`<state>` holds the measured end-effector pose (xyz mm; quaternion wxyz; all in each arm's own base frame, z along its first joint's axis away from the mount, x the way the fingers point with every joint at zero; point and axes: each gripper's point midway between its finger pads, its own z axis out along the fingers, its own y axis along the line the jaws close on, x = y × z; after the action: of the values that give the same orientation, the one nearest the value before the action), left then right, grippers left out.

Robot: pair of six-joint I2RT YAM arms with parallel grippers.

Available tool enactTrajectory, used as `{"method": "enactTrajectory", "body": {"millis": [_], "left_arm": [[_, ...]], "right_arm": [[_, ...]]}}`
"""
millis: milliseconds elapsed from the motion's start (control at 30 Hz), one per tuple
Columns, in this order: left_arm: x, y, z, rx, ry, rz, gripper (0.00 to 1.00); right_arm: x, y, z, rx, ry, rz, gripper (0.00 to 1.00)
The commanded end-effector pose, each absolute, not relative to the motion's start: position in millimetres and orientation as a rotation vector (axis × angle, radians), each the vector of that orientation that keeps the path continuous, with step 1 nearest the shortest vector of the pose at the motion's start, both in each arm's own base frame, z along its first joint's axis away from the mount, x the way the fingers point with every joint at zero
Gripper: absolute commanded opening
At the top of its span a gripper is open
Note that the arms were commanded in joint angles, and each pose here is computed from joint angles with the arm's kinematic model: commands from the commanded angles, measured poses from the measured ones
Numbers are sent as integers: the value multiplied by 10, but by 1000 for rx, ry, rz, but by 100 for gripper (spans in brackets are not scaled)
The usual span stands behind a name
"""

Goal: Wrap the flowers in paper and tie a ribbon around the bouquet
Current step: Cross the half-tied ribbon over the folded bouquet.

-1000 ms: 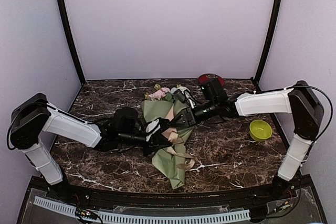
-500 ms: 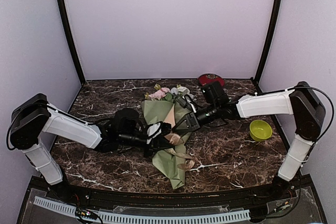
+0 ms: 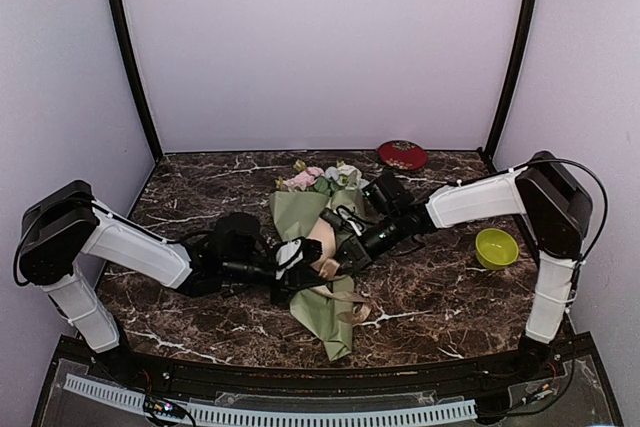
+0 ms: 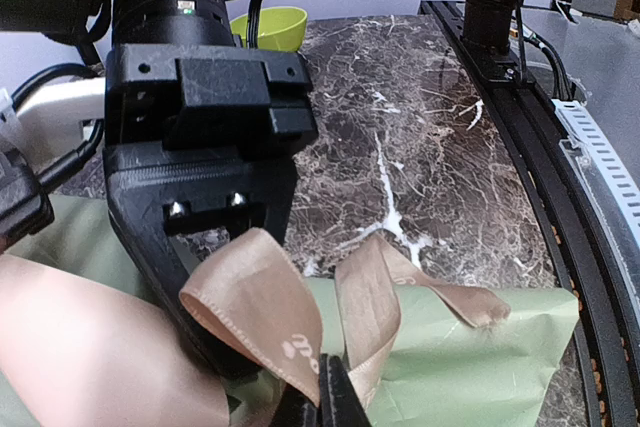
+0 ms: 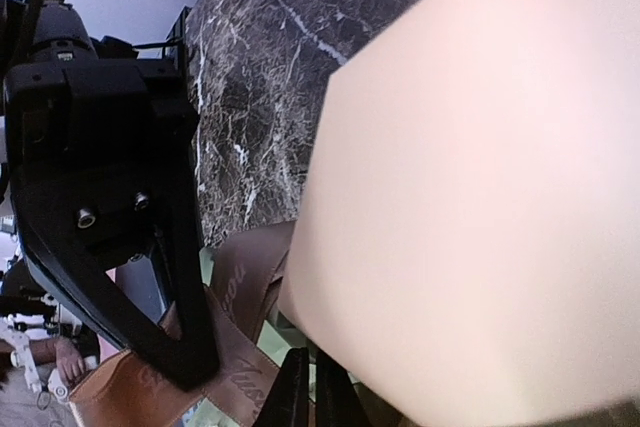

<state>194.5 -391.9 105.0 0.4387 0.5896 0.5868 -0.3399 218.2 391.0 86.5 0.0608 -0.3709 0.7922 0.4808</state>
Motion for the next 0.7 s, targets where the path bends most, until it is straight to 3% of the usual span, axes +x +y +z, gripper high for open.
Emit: {"method": "enactTrajectory", "body": {"millis": [0, 400, 667], "left_arm": [[2016, -3942, 1196, 1398, 1410, -819, 0], [2203, -3774, 1287, 1277, 1370, -841, 0], [2166, -3770, 1066, 1324, 1424, -871, 2]], "right_arm": [[2179, 3986, 961, -1261, 2293, 1539, 7], [1978, 3949, 1043, -1456, 2161, 1680, 17], [2101, 3951, 893, -1391, 2237, 1557, 22]]}}
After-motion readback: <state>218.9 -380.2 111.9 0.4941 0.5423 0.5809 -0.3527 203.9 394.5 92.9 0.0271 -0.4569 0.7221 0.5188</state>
